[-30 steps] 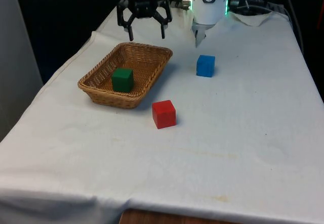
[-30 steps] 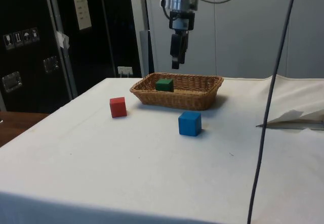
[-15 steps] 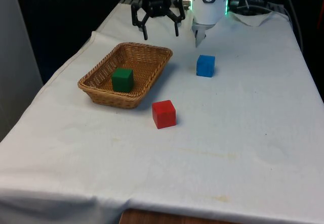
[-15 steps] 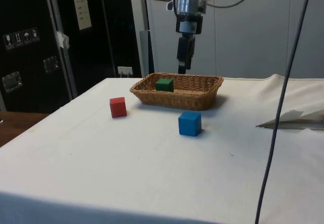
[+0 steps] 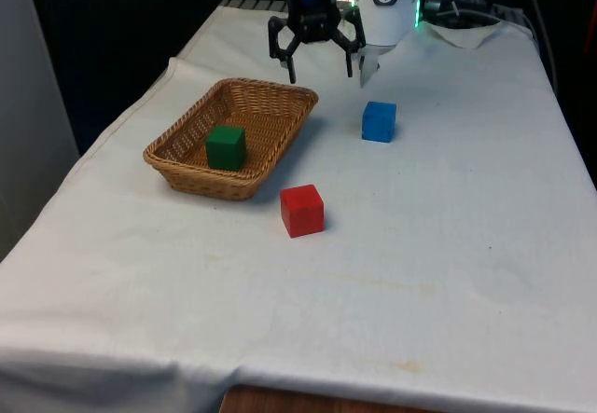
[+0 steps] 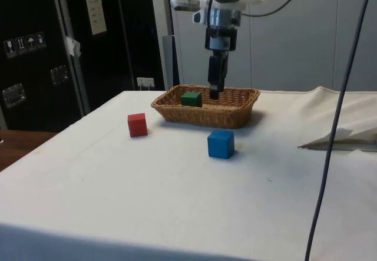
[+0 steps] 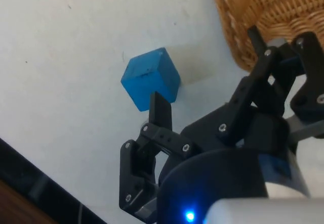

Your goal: Pick up exactly two blocks and place them into the basket.

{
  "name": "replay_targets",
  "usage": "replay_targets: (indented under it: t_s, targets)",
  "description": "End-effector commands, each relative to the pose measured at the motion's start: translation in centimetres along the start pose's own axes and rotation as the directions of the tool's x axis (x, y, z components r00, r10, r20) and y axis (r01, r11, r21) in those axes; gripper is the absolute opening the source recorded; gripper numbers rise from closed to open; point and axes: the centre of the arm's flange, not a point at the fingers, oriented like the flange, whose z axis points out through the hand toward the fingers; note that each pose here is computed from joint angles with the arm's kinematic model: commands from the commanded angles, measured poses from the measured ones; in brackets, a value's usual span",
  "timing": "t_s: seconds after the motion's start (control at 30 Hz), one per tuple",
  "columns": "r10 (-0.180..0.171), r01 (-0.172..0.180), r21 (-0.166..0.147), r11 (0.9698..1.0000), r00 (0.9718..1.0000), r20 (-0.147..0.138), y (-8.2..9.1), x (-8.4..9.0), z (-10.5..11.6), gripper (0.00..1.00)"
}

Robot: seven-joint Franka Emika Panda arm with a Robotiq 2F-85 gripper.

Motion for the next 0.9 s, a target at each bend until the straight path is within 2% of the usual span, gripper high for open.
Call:
replay_targets:
  t_s: [0.0, 0.03, 0.07, 0.3, 0.33, 0.37, 0.6, 0.63, 0.67, 0.87]
  targets:
    - [0.002, -0.001, -0.023, 0.9997, 1.0000, 0.008, -0.1, 0.0, 0.5, 1.00]
    - [-0.001, 0.001, -0.002, 1.0000, 1.0000, 0.002, -0.2, 0.0, 0.1, 1.00]
    - [-0.001, 0.001, -0.024, 0.9997, 0.9999, 0.012, -0.7, 0.0, 0.7, 1.00]
    - [-0.009, 0.009, -0.024, 0.9997, 0.9998, 0.019, -3.1, 0.4, 1.0, 1.00]
    - [-0.011, 0.011, -0.003, 0.9999, 0.9998, 0.019, -2.9, 0.4, 0.7, 1.00]
    - [-0.010, 0.010, -0.024, 0.9997, 0.9998, 0.018, -3.3, 0.5, 1.0, 1.00]
    - [-0.020, 0.021, -0.028, 0.9994, 0.9996, 0.021, -5.1, 1.1, 1.2, 1.00]
    - [-0.021, 0.022, -0.009, 0.9997, 0.9996, 0.016, -5.2, 1.2, 0.9, 1.00]
    - [-0.020, 0.020, -0.030, 0.9993, 0.9995, 0.023, -5.3, 1.1, 1.2, 1.00]
    - [-0.023, 0.025, -0.044, 0.9987, 0.9990, 0.039, -6.1, 1.1, 1.5, 1.00]
